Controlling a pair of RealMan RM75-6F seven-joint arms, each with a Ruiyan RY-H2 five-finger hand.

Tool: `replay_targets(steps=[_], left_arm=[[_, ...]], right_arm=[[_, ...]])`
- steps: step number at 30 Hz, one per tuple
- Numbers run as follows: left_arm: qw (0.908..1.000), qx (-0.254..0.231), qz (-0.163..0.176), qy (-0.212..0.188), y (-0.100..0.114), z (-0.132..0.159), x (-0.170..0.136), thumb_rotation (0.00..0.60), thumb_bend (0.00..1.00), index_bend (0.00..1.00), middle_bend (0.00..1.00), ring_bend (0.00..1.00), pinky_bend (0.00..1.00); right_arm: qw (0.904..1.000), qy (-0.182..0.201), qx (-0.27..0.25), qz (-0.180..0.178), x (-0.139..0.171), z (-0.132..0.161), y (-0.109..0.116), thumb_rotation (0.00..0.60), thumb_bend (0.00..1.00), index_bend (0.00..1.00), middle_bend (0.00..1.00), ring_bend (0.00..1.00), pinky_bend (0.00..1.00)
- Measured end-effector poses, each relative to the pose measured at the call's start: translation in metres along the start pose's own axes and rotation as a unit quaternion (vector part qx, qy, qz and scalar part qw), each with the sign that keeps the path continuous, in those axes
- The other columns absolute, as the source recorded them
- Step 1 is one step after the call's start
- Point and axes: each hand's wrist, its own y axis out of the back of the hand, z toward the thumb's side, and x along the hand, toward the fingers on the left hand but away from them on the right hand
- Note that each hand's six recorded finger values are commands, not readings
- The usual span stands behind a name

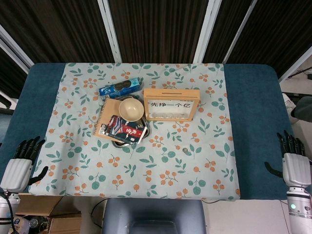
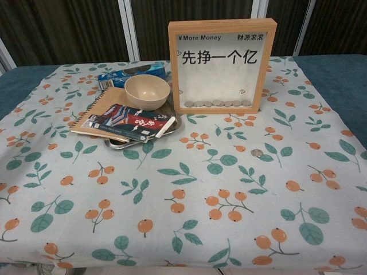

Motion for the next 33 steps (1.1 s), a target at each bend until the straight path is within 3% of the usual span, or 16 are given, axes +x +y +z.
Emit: replay_targets(steps=[7,16,25,29,33], left_arm=[[1.0,0.001,-0.001,-0.003,-0.002,0.002,0.0,0.6,0.33,0.0,0.0,0.0,0.0],[1.0,0.0,0.001,-0.001,0.0,0.0,-0.003,0.6,0.33,0.0,0.0,0.0,0.0],[1.0,0.001,0.0,0.003,-0.002,-0.003,-0.006,0.6,0.33,0.0,0.0,0.0,0.0],[0.9999,0.002,-0.005,0.009,-0.005,-0.005,-0.007,0.6,0.33,0.0,0.0,0.0,0.0],[0.9999,0.005,-0.007,0.01,-0.007,-0.006,-0.007,0.6,0.33,0.0,0.0,0.0,0.0]], right_arm=[[0.9999,0.014,0.005,0.001,-0.002,0.006,-0.003,0.6,0.36,0.0,0.0,0.0,0.0],[0.9973,0.066,0.032,0.01,-0.008,0.042,-0.01,0.6,0.36,0.0,0.0,0.0,0.0],[0.9812,0.163,0.102,0.009,-0.03,0.119,-0.025,0.6,0.36,0.0,0.0,0.0,0.0],[0.9716,0.206,0.113,0.027,-0.035,0.162,-0.043,0.6,0.36,0.0,0.0,0.0,0.0],[0.9657,0.225,0.121,0.042,-0.035,0.191,-0.064,0.6,0.36,0.0,0.0,0.0,0.0]])
